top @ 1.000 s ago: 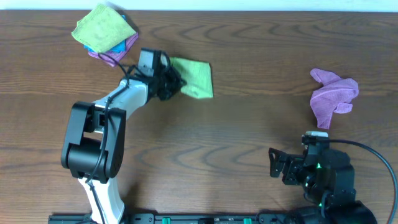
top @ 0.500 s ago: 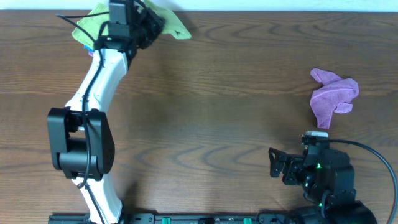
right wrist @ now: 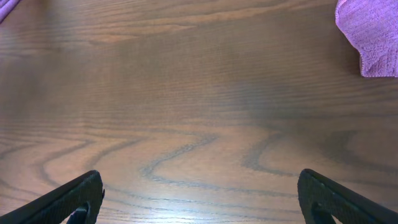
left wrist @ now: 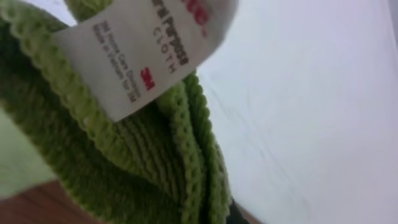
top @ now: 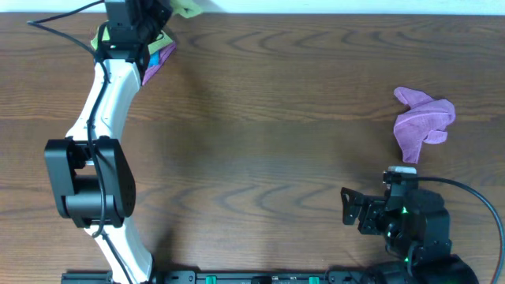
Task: Fold the cloth
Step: 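Carry the folded green cloth with the left gripper to the top-left stack, then lower the green cloth onto the stack and open the left gripper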
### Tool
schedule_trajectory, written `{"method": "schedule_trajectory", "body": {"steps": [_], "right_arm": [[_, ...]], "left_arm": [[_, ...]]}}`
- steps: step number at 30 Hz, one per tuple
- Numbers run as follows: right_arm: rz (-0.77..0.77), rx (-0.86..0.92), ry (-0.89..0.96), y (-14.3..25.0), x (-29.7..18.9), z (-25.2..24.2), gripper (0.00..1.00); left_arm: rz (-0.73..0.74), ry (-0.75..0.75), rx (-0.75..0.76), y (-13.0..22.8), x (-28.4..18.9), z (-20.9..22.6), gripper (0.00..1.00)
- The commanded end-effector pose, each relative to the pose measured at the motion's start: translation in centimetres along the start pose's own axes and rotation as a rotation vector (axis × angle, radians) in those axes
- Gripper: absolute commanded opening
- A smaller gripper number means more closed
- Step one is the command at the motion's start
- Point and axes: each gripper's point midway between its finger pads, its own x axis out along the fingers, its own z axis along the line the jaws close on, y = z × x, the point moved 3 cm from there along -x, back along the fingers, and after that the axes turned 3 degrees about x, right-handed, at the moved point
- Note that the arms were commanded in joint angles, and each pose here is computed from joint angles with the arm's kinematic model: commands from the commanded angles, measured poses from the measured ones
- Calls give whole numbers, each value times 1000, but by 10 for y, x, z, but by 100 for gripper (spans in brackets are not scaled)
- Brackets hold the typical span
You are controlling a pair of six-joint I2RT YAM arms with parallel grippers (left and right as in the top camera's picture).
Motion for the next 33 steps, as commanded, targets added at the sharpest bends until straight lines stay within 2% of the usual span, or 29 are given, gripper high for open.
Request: {"method": "schedule_trajectory", "body": {"steps": [1, 11, 20, 23, 26, 30, 33], "right_arm": [[-2, 13, 1, 1, 0, -1, 99], [-2, 13, 1, 1, 0, -1, 99], [-2, 13, 1, 1, 0, -1, 99], [-2, 13, 1, 1, 0, -1, 99], [-2, 13, 1, 1, 0, -1, 99], [-2, 13, 1, 1, 0, -1, 99], [-2, 13, 1, 1, 0, -1, 99]], "left_arm": [[-103, -20, 32, -32, -1, 7, 6], [-137, -90, 2, -44, 41, 76, 6], [-82, -204, -4, -39, 45, 125, 6], [-54, -233, 2, -34, 44, 132, 14], [-28, -256, 20, -29, 43, 137, 28], [18, -256, 12, -21, 42, 138, 36], [79, -227, 1, -10, 43, 136, 38]]}}
